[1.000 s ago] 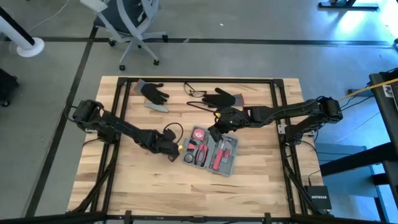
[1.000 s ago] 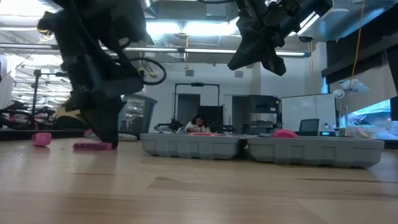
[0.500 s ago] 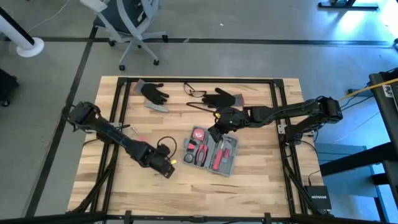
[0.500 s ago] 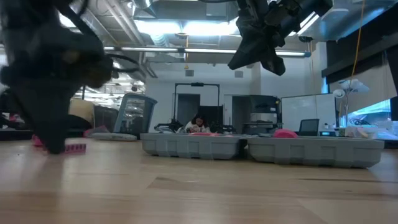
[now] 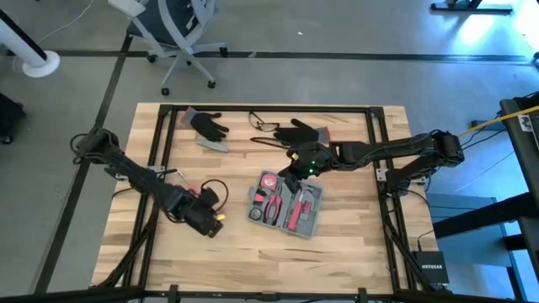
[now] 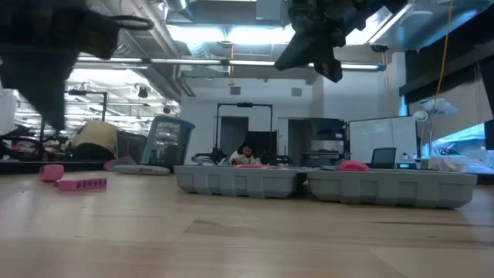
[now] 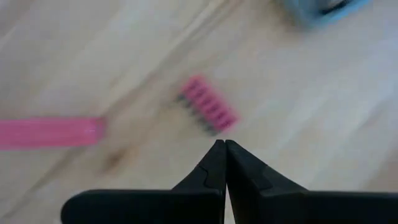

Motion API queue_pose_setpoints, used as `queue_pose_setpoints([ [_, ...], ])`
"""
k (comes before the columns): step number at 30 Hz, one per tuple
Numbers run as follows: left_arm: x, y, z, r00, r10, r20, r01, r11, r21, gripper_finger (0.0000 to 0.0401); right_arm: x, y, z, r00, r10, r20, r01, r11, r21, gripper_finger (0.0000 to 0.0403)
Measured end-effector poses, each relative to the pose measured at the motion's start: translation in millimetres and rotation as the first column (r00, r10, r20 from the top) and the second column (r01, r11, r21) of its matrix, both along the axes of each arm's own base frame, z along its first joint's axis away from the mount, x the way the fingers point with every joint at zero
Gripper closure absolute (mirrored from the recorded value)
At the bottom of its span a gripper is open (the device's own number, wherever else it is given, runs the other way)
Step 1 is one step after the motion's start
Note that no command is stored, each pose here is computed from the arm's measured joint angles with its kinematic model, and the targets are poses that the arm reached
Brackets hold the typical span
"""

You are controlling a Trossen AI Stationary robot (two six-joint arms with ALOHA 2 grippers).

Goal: Prefit tool cases
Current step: Put the orange multi bit set into the gray prefit tool case

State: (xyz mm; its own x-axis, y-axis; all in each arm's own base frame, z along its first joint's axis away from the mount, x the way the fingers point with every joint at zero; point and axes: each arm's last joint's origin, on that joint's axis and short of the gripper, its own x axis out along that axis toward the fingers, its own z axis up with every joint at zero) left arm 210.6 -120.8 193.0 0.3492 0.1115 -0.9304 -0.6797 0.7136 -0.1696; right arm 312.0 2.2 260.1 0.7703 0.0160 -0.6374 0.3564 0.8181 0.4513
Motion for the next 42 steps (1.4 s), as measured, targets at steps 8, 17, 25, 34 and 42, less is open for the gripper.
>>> queue_pose_setpoints([
  [8,-8.3,5.6,-19.4,0.996,-0.031,-0.085,0.033,0.999,0.023,0.0401,0.1,-0.2,0.1,1.0,-0.031,0.001,0.031,0.999,0.019,0.0403],
  [17,-4.6,18.9,-37.0,0.978,-0.191,-0.082,0.198,0.976,0.086,0.0401,0.8,-0.5,1.0,1.0,-0.026,0.013,0.025,1.0,0.005,0.0403],
  [25,7.2,28.6,-48.7,0.8,-0.564,-0.202,0.59,0.8,0.104,0.0401,1.8,0.2,2.1,1.0,0.005,0.029,-0.005,1.0,0.004,0.0403],
  [34,11.3,40.7,-50.9,0.76,-0.611,-0.223,0.635,0.77,0.054,0.0401,2.4,0.1,2.8,0.999,-0.001,0.038,0.001,1.0,-0.002,0.0403],
  [42,17.3,46.9,-53.6,0.754,-0.634,-0.17,0.648,0.761,0.038,0.0401,2.7,-0.5,3.0,0.999,-0.013,0.042,0.014,1.0,-0.014,0.0403],
])
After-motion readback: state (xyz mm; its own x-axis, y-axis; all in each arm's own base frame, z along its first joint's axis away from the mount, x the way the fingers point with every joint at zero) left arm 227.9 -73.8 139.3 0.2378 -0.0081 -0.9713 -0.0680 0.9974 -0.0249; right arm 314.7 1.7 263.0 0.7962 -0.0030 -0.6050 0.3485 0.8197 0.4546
